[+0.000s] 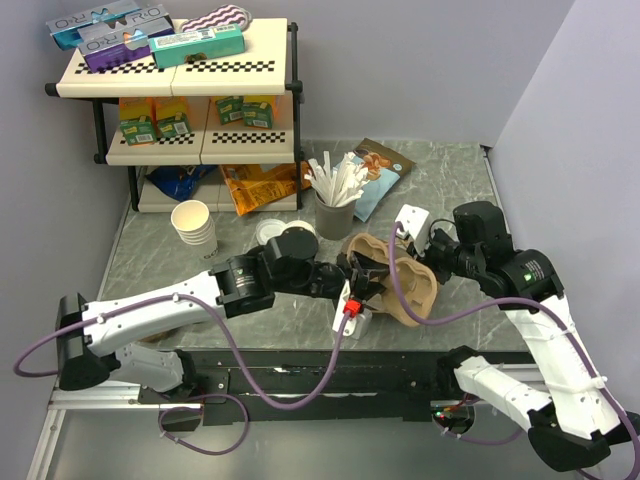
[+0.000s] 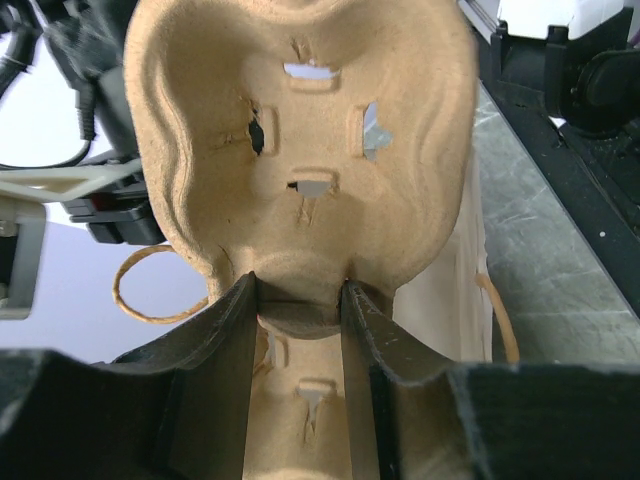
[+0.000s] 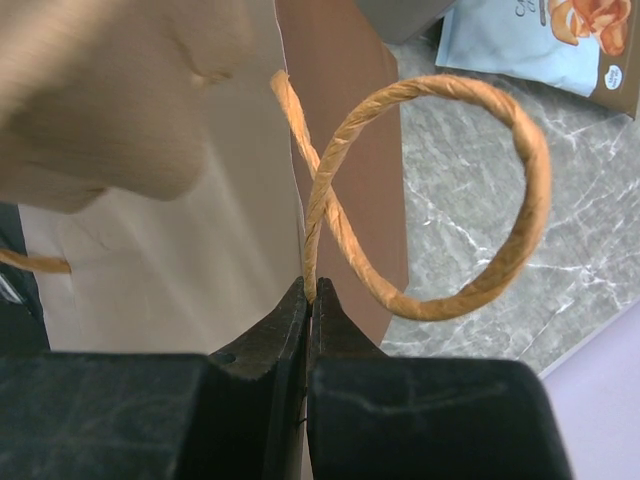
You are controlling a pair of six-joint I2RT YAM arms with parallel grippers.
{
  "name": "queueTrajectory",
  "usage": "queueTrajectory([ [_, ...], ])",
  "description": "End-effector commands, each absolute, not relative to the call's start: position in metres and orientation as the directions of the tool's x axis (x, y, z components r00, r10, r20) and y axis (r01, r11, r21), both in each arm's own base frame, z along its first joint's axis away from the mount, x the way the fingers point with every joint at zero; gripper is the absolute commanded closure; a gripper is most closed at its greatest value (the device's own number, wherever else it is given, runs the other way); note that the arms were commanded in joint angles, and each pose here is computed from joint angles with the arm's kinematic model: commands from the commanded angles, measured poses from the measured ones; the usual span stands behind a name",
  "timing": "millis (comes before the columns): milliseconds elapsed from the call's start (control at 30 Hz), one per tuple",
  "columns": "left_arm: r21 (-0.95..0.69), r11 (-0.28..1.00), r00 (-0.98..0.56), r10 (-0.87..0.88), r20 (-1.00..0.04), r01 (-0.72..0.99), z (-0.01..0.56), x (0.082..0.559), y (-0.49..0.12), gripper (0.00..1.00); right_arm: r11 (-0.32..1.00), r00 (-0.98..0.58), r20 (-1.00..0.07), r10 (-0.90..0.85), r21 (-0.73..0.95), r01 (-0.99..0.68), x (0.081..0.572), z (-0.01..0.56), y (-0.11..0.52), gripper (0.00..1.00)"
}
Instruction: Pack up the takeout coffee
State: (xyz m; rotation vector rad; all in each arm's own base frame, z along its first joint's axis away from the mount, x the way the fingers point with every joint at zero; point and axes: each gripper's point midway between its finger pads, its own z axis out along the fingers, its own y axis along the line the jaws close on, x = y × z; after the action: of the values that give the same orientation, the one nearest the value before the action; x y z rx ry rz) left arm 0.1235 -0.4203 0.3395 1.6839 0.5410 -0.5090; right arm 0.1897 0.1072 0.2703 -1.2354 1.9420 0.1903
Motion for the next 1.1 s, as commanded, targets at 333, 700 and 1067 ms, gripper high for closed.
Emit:
queueTrajectory([
  [333,0.765,-0.273,0.805,0.072,-0.589,0.584,0.321,0.127,-0.442,0.99,0.511,-0.179,-0.708,-0.683,-0.287,-0.810,0.184,0.276,0.105,1.00],
  [700,0.783,-0.223,0.814,0.136,-0.564,0.580,0.310,0.137,-0.409,0.99,0.532,-0.190,-0.709,-0.679,-0.297,-0.793,0.188,0.277,0.102,1.00],
  [1067,0.788,-0.285,0.838,0.154,-0.524,0.545,0.301,0.146,-0.427,0.99,0.464,-0.138,-0.709,-0.692,-0.289,-0.837,0.180,0.283,0.109,1.00],
])
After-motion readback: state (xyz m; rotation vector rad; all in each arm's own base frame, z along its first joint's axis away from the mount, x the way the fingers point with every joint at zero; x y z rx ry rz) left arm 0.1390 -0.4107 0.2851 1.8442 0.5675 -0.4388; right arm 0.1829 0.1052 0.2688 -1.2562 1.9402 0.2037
